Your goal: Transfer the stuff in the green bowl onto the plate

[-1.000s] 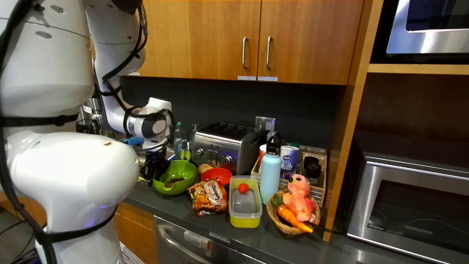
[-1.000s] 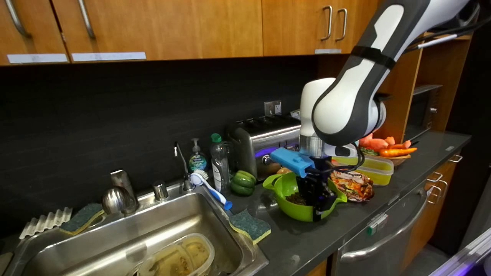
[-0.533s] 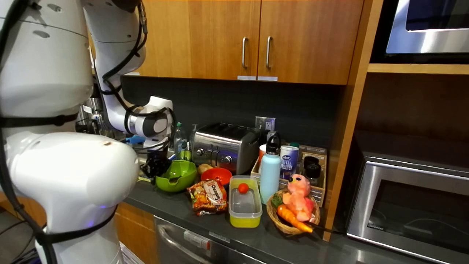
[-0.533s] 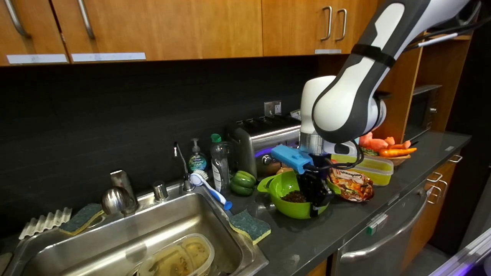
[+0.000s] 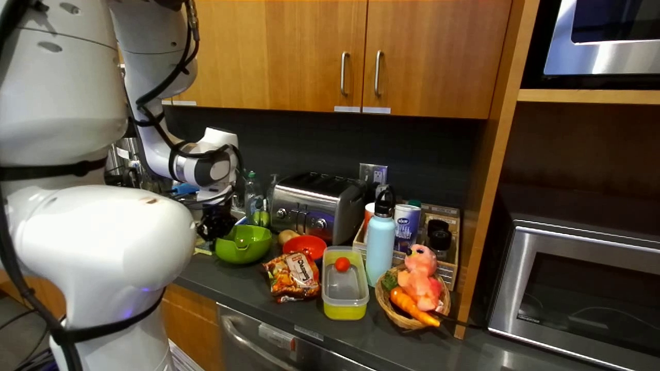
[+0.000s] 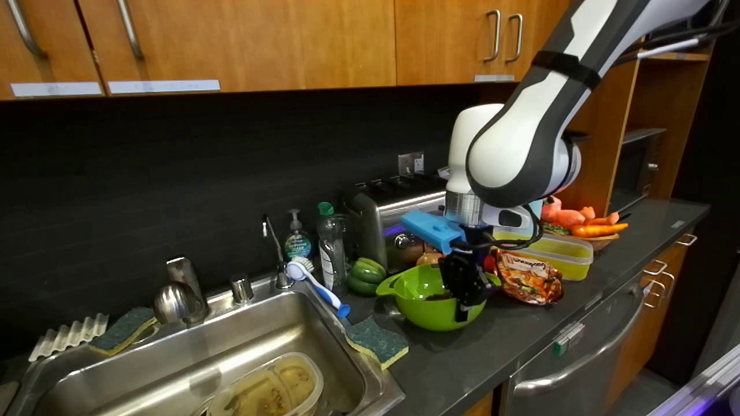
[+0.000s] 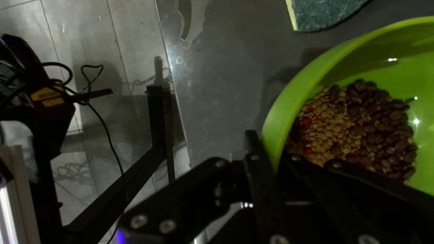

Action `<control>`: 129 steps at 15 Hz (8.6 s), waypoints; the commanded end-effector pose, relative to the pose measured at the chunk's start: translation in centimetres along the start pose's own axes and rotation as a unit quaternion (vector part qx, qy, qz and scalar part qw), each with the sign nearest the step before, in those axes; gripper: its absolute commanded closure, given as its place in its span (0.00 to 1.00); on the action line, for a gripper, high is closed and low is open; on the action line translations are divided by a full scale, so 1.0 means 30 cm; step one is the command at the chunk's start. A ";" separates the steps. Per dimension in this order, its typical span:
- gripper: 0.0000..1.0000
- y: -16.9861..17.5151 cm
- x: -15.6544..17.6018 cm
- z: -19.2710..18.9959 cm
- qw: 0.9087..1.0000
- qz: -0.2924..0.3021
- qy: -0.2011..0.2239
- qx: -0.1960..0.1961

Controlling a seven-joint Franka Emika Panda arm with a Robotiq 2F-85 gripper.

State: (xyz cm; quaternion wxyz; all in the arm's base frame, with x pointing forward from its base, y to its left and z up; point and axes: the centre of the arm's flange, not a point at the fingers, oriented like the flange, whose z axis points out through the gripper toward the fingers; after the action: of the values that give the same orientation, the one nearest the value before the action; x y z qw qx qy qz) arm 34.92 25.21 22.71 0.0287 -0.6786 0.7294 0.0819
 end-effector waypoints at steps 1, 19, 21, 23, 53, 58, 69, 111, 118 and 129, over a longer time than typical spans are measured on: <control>0.99 0.054 -0.062 -0.063 0.999 -0.020 -0.023 0.012; 0.98 0.108 0.008 -0.365 0.968 0.050 -0.217 0.115; 0.98 0.112 0.030 -0.385 0.962 0.059 -0.235 0.121; 0.98 0.114 0.057 -0.400 0.957 0.071 -0.252 0.126; 0.98 -0.157 0.427 -0.359 0.961 -0.024 -0.174 0.215; 0.98 -0.241 0.349 -0.378 0.947 -0.100 -0.215 0.217; 0.98 -0.317 0.376 -0.352 0.902 -0.168 -0.351 0.185; 0.98 -0.181 0.697 -0.287 0.813 -0.153 -0.539 0.160; 0.98 -0.189 0.693 -0.301 0.801 -0.149 -0.557 0.159; 0.98 -0.209 0.718 -0.294 0.777 -0.139 -0.594 0.155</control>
State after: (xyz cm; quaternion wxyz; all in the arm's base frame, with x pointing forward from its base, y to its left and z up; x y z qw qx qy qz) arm 39.42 2.68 27.19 0.5518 -0.5905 0.4808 0.3400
